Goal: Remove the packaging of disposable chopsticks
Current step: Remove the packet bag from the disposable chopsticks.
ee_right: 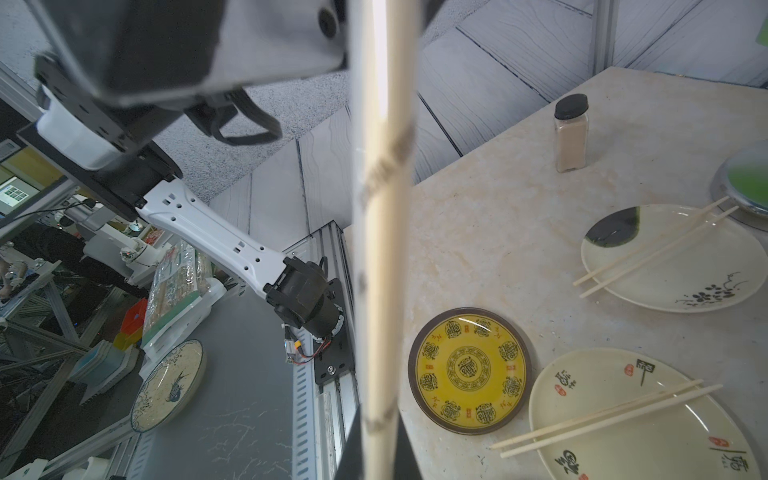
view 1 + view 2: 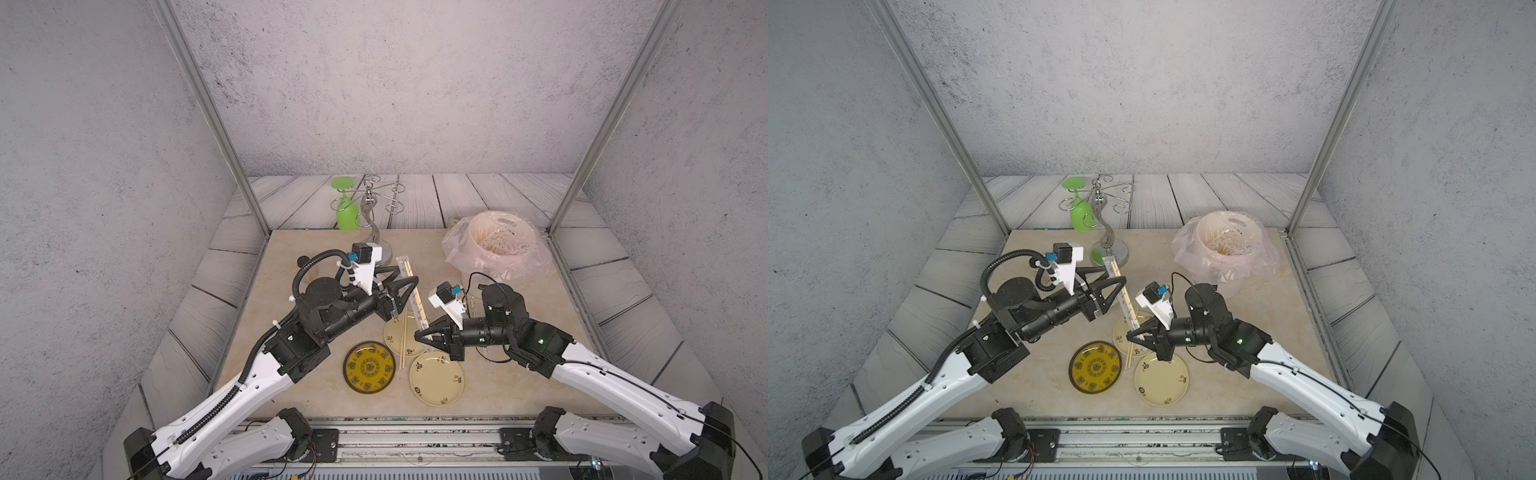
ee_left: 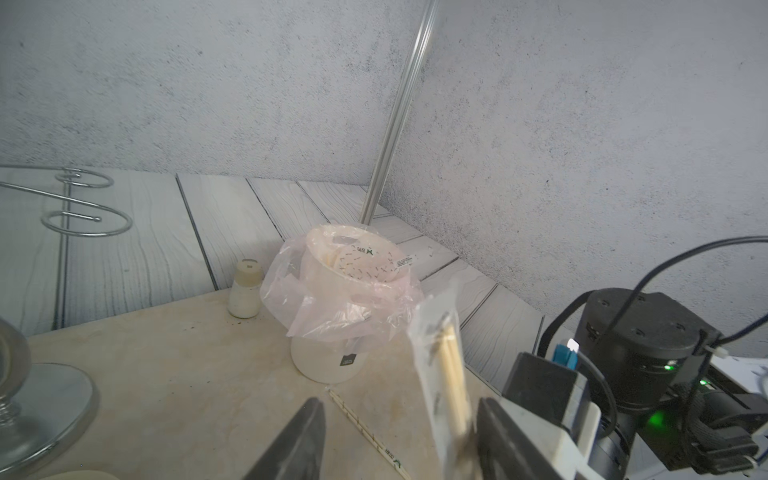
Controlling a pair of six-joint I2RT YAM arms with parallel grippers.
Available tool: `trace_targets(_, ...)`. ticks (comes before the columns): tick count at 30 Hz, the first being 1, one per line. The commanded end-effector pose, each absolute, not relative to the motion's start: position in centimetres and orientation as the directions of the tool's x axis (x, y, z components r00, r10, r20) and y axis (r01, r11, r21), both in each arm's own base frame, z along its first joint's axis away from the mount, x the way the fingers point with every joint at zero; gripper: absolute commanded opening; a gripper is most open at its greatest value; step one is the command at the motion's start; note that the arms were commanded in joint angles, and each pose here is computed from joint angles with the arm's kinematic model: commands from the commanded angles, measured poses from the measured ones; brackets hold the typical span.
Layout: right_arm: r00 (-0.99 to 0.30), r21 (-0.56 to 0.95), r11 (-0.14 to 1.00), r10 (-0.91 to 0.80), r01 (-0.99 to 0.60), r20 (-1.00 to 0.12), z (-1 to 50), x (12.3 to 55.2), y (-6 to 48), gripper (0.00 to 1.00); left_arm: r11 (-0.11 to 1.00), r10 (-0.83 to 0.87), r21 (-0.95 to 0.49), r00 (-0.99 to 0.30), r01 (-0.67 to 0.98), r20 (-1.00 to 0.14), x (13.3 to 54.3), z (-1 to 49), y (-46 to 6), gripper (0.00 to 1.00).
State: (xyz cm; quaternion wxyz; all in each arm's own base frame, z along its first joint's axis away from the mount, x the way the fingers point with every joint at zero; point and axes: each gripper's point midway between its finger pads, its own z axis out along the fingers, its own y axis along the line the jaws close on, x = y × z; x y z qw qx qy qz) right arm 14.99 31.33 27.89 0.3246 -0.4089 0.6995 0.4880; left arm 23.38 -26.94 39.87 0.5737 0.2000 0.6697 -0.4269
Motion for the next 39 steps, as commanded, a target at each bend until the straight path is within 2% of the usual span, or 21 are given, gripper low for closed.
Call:
trace_targets(1,-0.418,0.37,0.211,-0.278,-0.905,-0.865,28.4,15.0,30.7,0.0,0.585,-0.187,-0.277,-0.206,0.763,-0.961,24.1,41.3,-26.1,0.6)
trace_targets(12,-0.4,0.335,0.243,-0.311,-0.91,-0.862,27.8,14.4,29.4,0.0,0.481,-0.161,-0.297,-0.25,0.825,-0.955,23.4,41.4,-26.0,0.58)
trace_targets(16,-0.399,0.343,0.218,-0.324,-0.914,-0.858,27.8,13.9,29.4,0.0,0.433,-0.165,-0.302,-0.254,0.849,-0.953,22.8,41.5,-26.3,0.53)
trace_targets(20,-0.404,0.36,0.187,-0.337,-0.914,-0.85,27.4,13.3,29.5,0.0,0.391,-0.174,-0.305,-0.255,0.868,-0.951,22.5,42.0,-26.5,0.46)
trace_targets(26,-0.404,0.378,0.144,-0.325,-0.915,-0.855,27.9,12.7,29.7,0.0,0.262,-0.175,-0.31,-0.271,0.914,-0.946,20.9,42.7,-27.5,0.31)
trace_targets(29,-0.406,0.382,0.137,-0.331,-0.914,-0.852,28.0,12.6,29.8,0.0,0.221,-0.18,-0.317,-0.28,0.922,-0.943,20.4,43.0,-27.8,0.17)
trace_targets(31,-0.406,0.382,0.136,-0.332,-0.914,-0.852,28.0,12.5,29.7,0.0,0.221,-0.181,-0.319,-0.282,0.922,-0.942,20.4,43.0,-27.8,0.0)
trace_targets(39,-0.418,0.398,0.128,-0.338,-0.908,-0.843,27.8,12.0,29.4,0.0,0.323,-0.202,-0.314,-0.26,0.893,-0.944,21.7,42.8,-26.8,0.0)
